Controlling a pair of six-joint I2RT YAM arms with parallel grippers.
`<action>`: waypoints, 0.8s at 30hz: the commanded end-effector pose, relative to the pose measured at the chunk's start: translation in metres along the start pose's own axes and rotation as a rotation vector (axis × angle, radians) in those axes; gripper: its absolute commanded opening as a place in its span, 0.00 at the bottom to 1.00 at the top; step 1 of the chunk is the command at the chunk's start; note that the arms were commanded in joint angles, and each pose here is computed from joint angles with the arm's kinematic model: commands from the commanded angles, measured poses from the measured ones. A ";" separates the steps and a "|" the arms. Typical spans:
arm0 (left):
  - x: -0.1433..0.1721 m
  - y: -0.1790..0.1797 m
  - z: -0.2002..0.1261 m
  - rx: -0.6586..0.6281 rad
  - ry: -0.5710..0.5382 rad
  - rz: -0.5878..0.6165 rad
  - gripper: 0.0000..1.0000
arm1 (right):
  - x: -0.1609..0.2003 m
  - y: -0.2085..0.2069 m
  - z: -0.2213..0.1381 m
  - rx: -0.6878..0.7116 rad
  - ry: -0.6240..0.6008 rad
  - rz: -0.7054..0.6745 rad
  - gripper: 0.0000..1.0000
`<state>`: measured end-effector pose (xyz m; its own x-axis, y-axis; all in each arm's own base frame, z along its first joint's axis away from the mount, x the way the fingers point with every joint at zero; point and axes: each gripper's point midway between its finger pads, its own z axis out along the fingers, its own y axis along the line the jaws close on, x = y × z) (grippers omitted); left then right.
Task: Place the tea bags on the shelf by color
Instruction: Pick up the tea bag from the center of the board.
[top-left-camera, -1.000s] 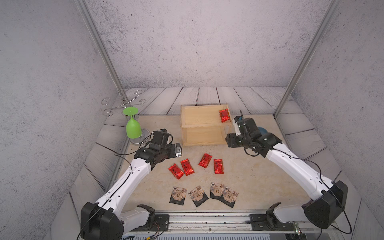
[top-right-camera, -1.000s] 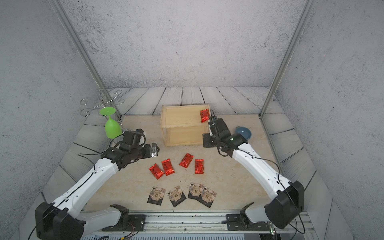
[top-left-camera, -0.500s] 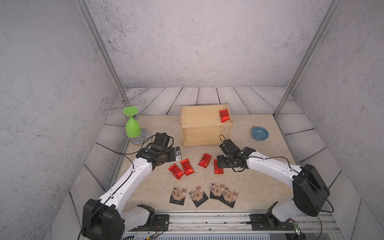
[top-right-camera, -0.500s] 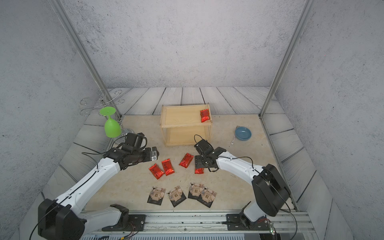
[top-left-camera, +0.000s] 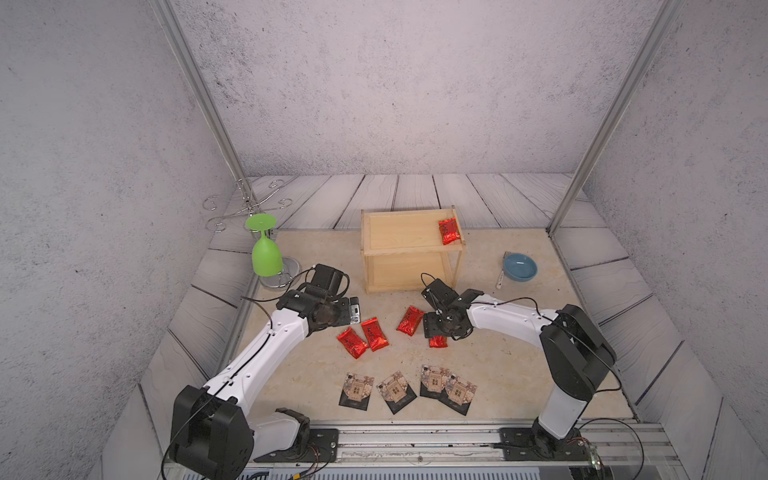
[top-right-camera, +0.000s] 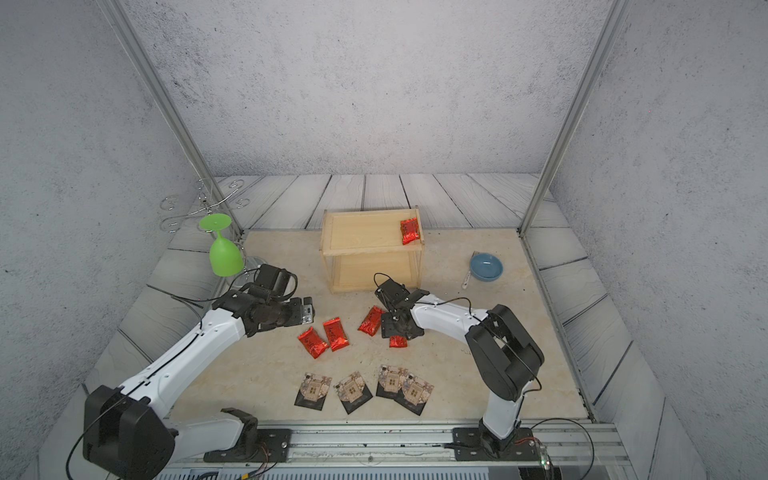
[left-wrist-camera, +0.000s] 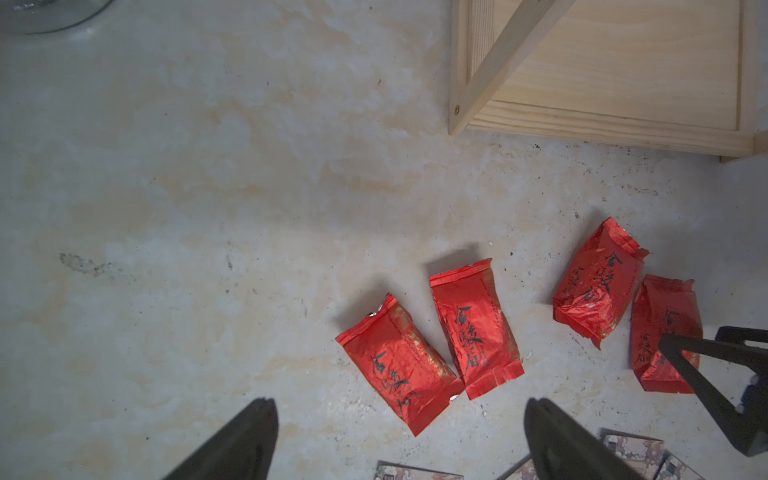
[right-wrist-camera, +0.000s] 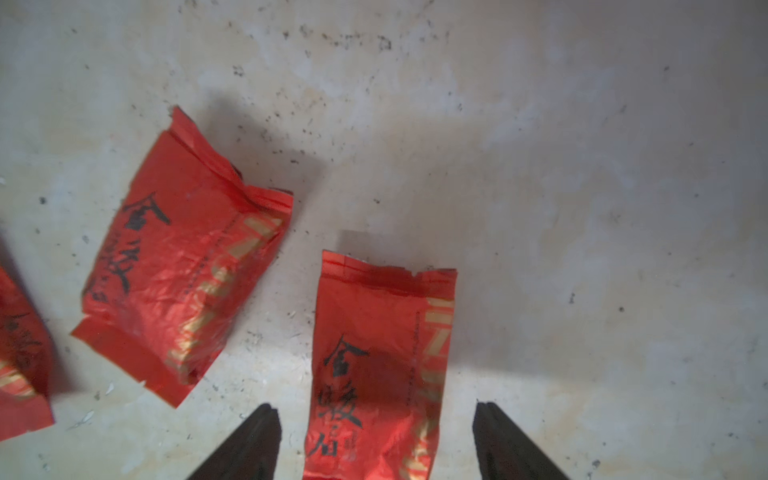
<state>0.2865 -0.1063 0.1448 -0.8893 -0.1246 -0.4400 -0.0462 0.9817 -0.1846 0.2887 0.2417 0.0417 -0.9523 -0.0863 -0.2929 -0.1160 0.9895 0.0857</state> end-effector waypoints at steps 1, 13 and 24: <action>-0.002 0.002 -0.008 -0.008 -0.014 0.004 0.98 | 0.002 -0.002 0.007 0.035 0.019 0.008 0.76; -0.001 0.003 -0.006 -0.011 -0.011 0.003 0.99 | -0.002 -0.008 0.012 0.079 0.003 0.017 0.52; -0.009 -0.001 -0.014 0.007 -0.036 -0.007 1.00 | -0.018 -0.036 -0.090 0.113 -0.168 0.012 0.49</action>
<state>0.2864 -0.1061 0.1466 -0.8868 -0.1267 -0.4445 -0.0466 0.9813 -0.1868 0.2913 0.2185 0.0909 -0.9194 -0.0549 -0.3895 -0.0729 0.9968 0.0316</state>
